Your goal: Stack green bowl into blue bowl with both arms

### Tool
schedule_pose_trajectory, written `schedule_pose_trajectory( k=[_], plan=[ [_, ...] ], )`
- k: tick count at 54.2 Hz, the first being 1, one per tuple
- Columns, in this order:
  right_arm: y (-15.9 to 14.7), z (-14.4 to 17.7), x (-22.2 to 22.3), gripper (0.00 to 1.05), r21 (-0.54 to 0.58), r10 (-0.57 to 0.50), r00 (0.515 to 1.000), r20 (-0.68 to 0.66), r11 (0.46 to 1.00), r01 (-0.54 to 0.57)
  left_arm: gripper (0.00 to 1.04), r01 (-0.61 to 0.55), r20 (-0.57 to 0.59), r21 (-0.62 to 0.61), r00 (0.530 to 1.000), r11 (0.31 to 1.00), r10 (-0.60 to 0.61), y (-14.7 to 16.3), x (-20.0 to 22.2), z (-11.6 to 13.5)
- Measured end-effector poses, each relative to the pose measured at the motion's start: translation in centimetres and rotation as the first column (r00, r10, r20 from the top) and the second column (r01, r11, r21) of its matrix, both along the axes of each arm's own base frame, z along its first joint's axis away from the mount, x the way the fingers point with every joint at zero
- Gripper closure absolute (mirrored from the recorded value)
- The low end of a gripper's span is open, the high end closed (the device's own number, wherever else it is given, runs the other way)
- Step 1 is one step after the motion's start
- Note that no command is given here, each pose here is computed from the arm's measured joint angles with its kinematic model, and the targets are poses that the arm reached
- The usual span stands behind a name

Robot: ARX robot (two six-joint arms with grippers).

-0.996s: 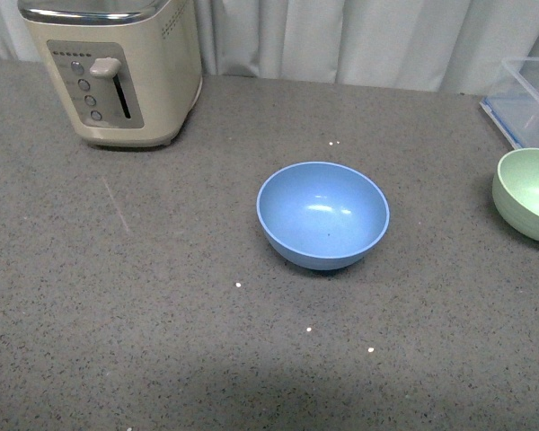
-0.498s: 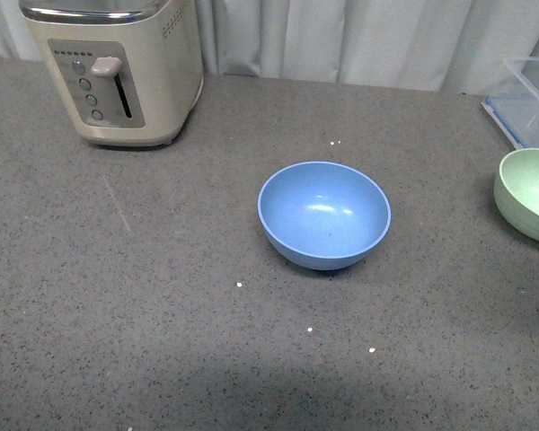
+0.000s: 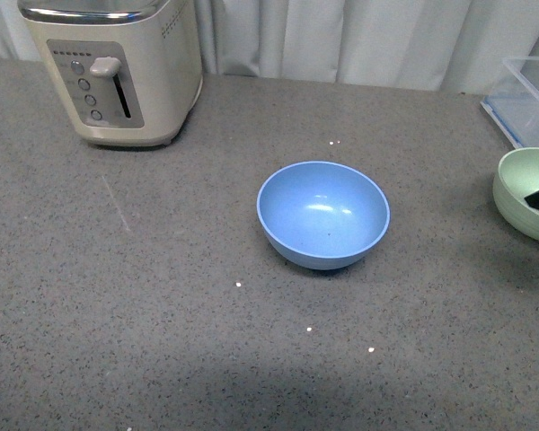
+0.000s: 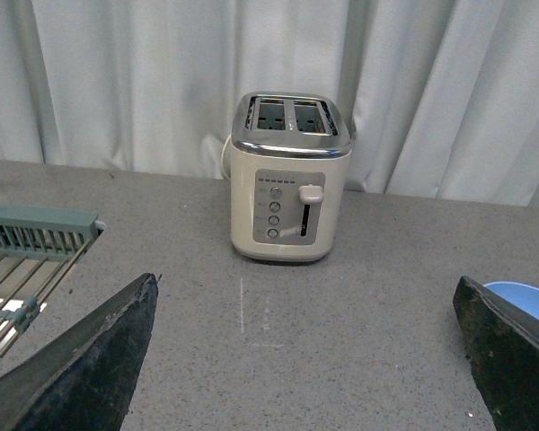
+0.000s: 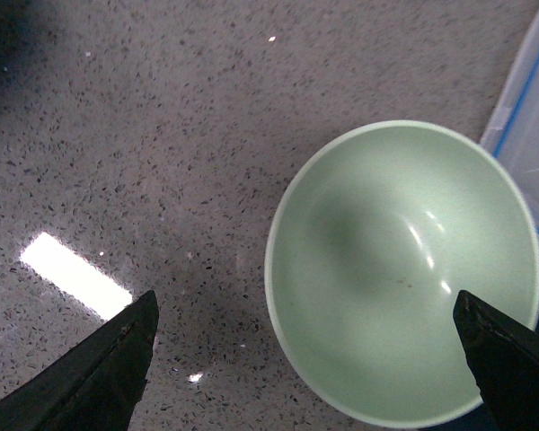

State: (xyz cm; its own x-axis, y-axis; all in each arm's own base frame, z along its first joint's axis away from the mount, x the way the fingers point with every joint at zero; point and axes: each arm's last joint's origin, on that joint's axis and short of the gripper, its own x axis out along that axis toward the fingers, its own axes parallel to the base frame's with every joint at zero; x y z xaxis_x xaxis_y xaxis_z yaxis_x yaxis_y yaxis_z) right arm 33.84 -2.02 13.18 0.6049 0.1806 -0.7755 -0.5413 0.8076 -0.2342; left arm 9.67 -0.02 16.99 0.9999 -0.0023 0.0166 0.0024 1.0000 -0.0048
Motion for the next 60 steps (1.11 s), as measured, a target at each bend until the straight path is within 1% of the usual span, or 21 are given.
schedule_pose_trajectory(
  k=[9,18,35,47,51,55,59,60],
  plan=[
    [0.5,-2.1,1.7,0.09,-0.023,0.048,0.995,-0.086,0.998,-0.050,0.06,0.000,0.000,0.000,1.000,1.000,0.000,0.0,0.0,0.0],
    [1.3,-3.8,2.5,0.09,-0.040,0.080,0.988,-0.132,0.996,-0.086,0.06,0.000,0.000,0.000,1.000,1.000,0.000,0.0,0.0,0.0],
    [1.7,-5.5,3.5,0.09,-0.078,0.068,0.983,-0.173,0.993,-0.083,0.06,0.000,0.000,0.000,1.000,1.000,0.000,0.0,0.0,0.0],
    [1.6,-5.7,3.8,0.09,-0.088,0.062,0.982,-0.178,0.993,-0.079,0.06,0.000,0.000,0.000,1.000,1.000,0.000,0.0,0.0,0.0],
    [1.5,-5.7,3.8,0.16,-0.086,0.057,0.982,-0.179,0.994,-0.073,0.06,0.000,0.000,0.000,1.000,1.000,0.000,0.0,0.0,0.0],
    [1.5,-5.6,4.0,0.26,-0.085,0.056,0.983,-0.176,0.994,-0.071,0.06,0.000,0.000,0.000,1.000,1.000,0.000,0.0,0.0,0.0],
    [1.4,-5.5,4.1,0.41,-0.085,0.053,0.984,-0.172,0.994,-0.069,0.06,0.000,0.000,0.000,1.000,1.000,0.000,0.0,0.0,0.0],
    [1.4,-5.5,4.1,0.46,-0.086,0.053,0.984,-0.172,0.994,-0.068,0.06,0.000,0.000,0.000,1.000,1.000,0.000,0.0,0.0,0.0]
  ],
)
